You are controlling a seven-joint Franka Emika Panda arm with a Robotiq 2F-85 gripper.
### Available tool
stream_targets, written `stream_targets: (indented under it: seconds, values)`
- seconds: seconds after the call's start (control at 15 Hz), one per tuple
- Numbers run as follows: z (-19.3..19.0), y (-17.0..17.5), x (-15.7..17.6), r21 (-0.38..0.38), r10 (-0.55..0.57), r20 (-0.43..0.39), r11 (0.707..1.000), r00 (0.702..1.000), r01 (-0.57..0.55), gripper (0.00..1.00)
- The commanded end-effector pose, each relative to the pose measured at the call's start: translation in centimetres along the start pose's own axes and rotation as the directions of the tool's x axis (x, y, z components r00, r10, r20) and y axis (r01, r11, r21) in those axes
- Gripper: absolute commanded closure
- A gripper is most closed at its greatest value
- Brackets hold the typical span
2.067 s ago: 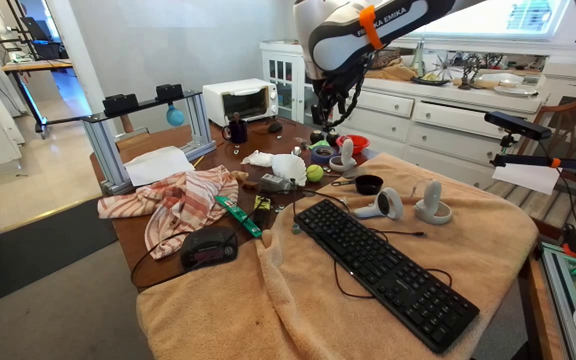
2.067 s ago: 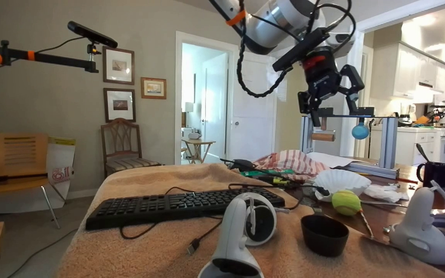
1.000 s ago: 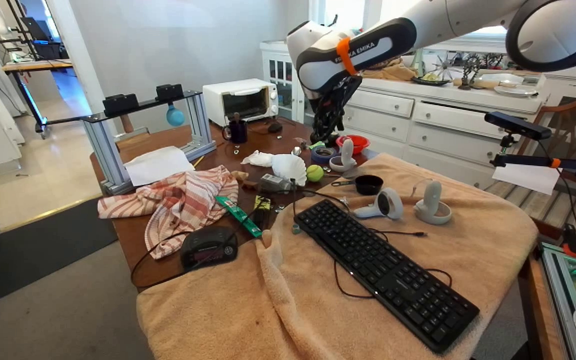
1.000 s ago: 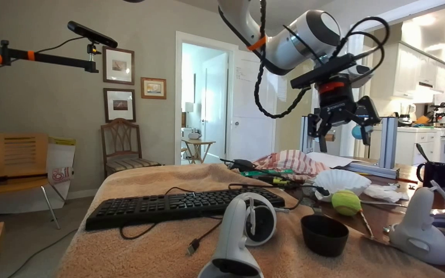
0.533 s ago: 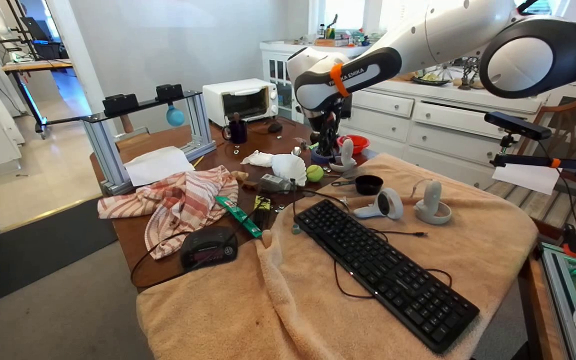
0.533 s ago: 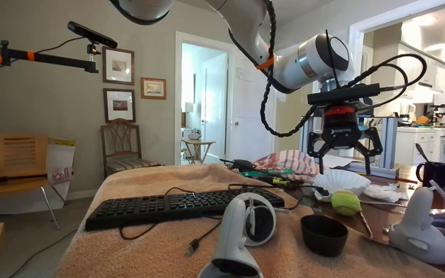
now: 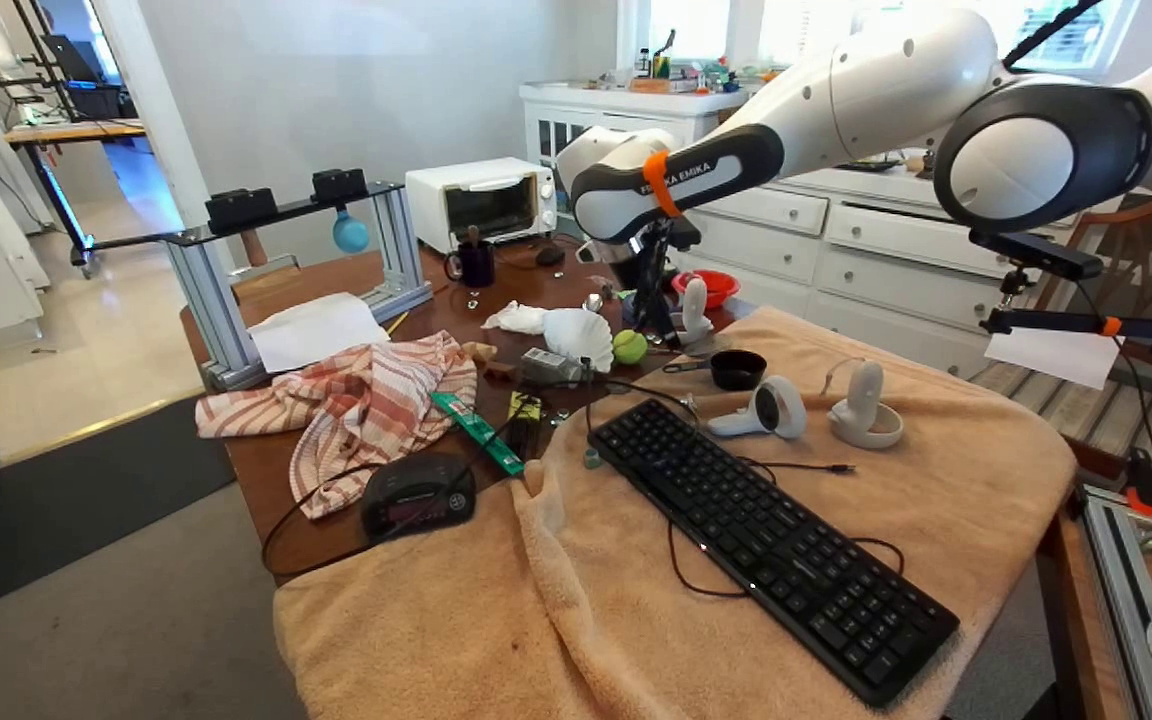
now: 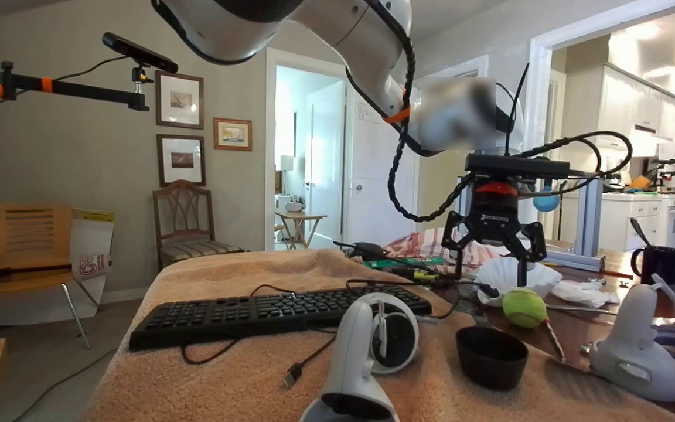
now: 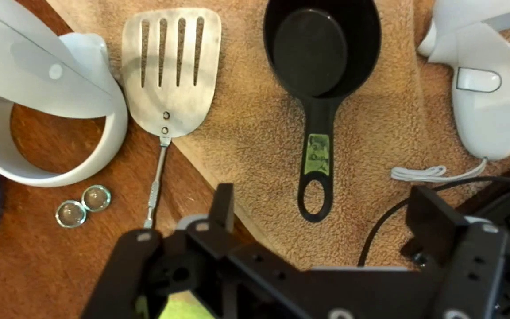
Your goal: Put the ball in the black item
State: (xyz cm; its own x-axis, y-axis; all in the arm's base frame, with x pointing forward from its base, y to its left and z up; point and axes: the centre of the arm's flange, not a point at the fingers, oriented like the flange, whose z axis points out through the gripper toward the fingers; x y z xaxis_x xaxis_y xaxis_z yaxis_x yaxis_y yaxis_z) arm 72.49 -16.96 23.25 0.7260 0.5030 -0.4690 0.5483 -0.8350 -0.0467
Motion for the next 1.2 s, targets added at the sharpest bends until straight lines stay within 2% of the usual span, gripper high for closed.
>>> stream_targets:
  seconds: [0.0,0.2,0.33,0.4,0.6,0.73,0.8,0.93,1.13]
  values:
    - [-1.2,3.0,4.6,0.012,-0.037,0.038,0.999,0.999,0.037,0.00]
    - [-2.1,2.3,6.1,-0.016,0.011,0.014,1.000,1.000,-0.011,0.00]
    - [-2.5,2.0,7.0,-0.067,0.054,0.000,0.996,0.999,-0.054,0.00]
    - [-2.7,2.0,7.3,-0.096,0.086,-0.002,0.992,0.996,-0.085,0.00]
    - [-3.8,2.4,7.0,-0.110,0.171,-0.041,0.979,0.984,-0.174,0.00]
    - [-4.5,3.0,6.6,-0.130,0.244,-0.072,0.959,0.967,-0.252,0.00]
    - [-2.7,-0.4,3.5,-0.112,0.179,-0.045,0.977,0.983,-0.183,0.00]
    - [-3.1,0.0,3.2,-0.119,0.215,-0.060,0.968,0.975,-0.220,0.00]
    - [-3.1,1.0,3.6,-0.124,0.207,-0.064,0.969,0.976,-0.214,0.00]
